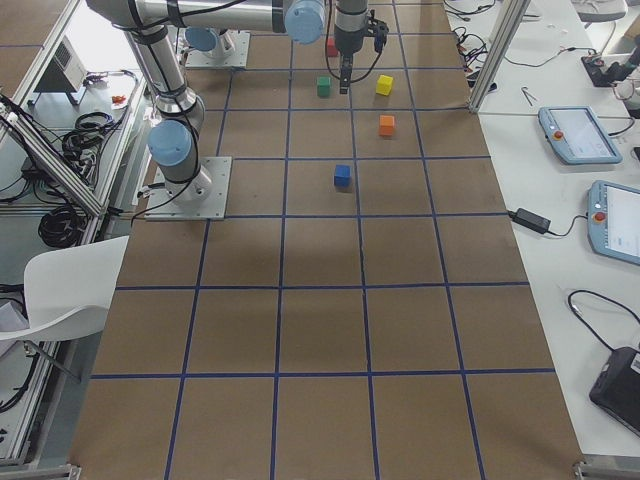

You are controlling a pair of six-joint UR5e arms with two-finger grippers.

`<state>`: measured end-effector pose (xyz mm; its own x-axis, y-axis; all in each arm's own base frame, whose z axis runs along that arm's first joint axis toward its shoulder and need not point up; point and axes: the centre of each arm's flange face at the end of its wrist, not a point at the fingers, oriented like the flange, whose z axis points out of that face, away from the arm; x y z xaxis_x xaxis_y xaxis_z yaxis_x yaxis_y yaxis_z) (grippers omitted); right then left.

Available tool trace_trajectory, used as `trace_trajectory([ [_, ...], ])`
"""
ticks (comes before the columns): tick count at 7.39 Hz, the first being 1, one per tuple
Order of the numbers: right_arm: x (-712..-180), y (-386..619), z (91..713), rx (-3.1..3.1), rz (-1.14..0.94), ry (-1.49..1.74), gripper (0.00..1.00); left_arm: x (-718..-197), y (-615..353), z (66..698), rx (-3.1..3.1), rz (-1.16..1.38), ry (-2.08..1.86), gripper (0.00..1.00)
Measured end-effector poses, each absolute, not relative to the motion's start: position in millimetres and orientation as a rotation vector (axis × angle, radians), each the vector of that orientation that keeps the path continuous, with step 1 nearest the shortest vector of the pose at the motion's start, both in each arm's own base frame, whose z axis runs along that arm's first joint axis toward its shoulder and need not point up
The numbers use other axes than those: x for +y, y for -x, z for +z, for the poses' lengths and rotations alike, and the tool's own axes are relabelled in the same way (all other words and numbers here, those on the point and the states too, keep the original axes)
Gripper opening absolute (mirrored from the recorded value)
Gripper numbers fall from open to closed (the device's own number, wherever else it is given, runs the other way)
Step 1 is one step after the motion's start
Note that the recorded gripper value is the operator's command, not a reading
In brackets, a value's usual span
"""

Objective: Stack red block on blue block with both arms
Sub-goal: 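Lower the left gripper onto the red cube nearest the robot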

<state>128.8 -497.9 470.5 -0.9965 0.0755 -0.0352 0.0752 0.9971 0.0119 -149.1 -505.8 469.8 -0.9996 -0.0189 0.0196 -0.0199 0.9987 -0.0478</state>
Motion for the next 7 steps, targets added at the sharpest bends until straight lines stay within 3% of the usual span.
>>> trace_trajectory([
  [7,-497,-130,469,3.115,0.013,-0.112,1.00,-513,116,430,-3.127,-0.034,0.037,1.00],
])
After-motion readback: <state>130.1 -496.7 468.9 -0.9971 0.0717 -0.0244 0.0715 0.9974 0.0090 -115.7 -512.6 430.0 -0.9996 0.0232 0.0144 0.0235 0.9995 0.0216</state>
